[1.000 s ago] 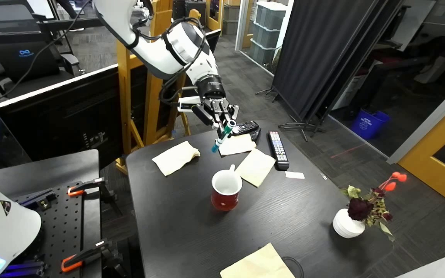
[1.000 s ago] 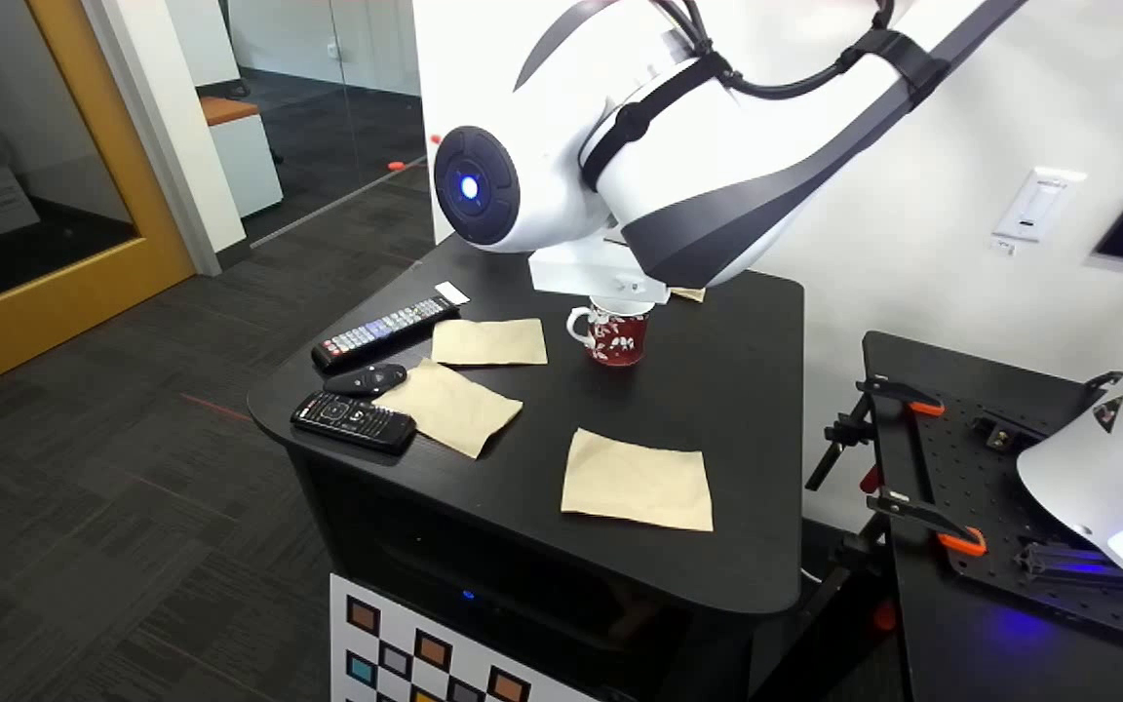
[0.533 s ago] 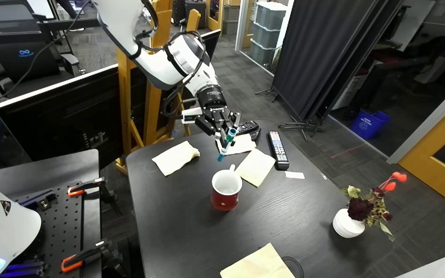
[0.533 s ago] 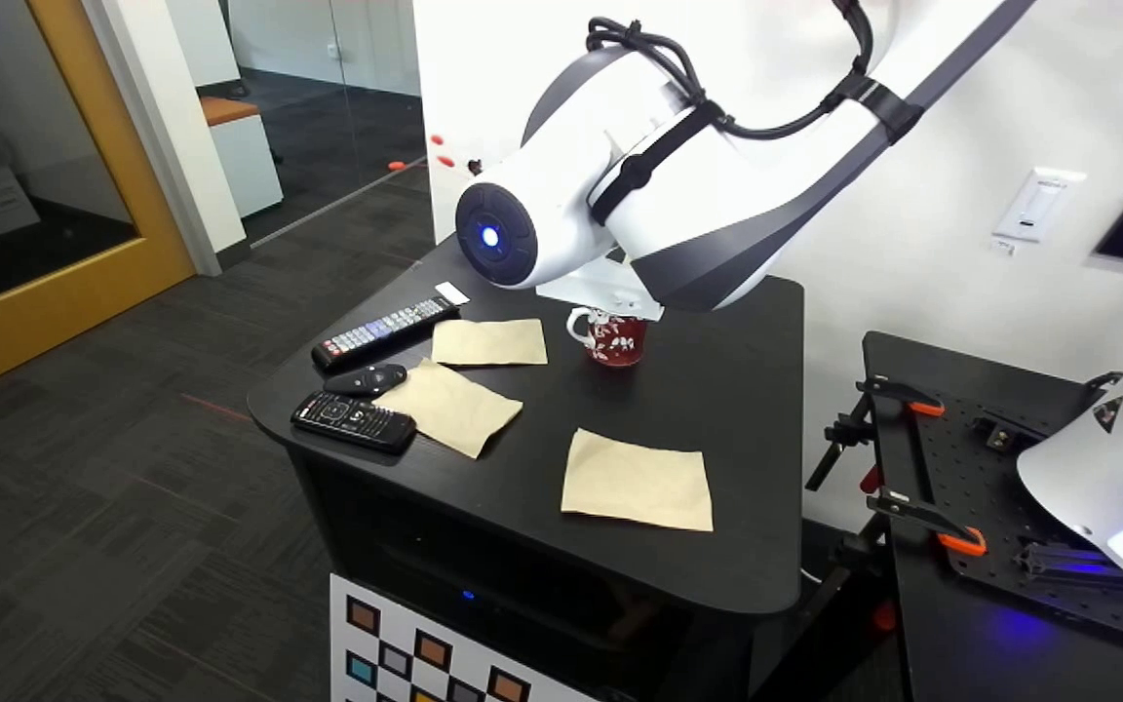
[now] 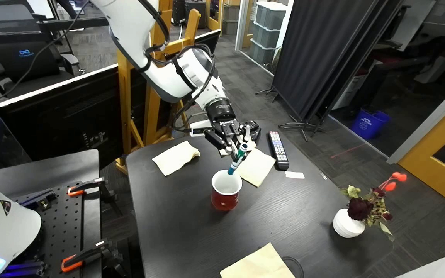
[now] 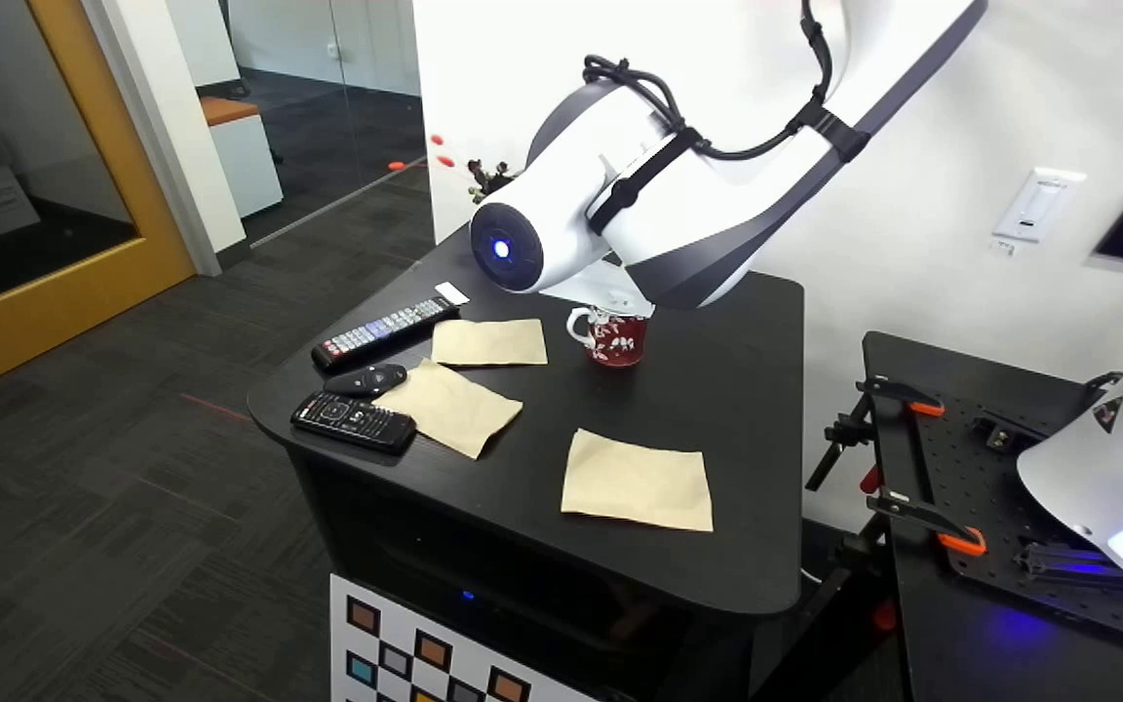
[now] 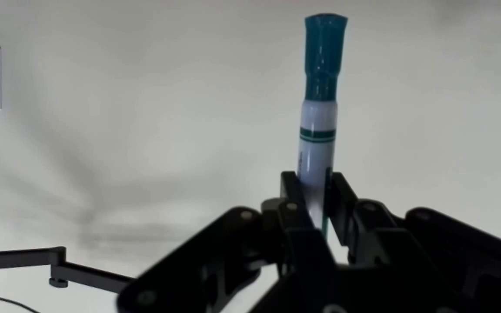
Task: Pick the marker and put it in the cup
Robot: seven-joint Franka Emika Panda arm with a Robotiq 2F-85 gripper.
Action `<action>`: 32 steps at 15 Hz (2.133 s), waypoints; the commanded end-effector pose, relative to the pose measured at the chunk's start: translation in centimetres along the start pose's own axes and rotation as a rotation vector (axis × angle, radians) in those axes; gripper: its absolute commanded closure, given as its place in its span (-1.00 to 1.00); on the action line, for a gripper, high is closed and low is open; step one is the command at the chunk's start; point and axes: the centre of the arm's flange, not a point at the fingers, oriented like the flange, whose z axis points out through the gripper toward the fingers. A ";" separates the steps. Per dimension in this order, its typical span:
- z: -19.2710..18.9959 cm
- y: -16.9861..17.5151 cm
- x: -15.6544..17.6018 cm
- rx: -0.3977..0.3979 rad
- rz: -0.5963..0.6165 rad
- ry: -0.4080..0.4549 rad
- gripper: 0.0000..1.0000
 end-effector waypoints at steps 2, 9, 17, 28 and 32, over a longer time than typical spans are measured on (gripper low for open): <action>1.1 -1.9 -0.5 0.024 0.009 -0.027 0.90; 0.9 -3.0 -1.5 0.038 -0.009 -0.064 0.90; 0.3 -2.6 -3.1 0.030 -0.052 -0.107 0.90; 0.0 -2.1 -5.0 0.004 -0.169 -0.153 0.90; 0.1 -2.0 -5.8 -0.020 -0.198 -0.162 0.90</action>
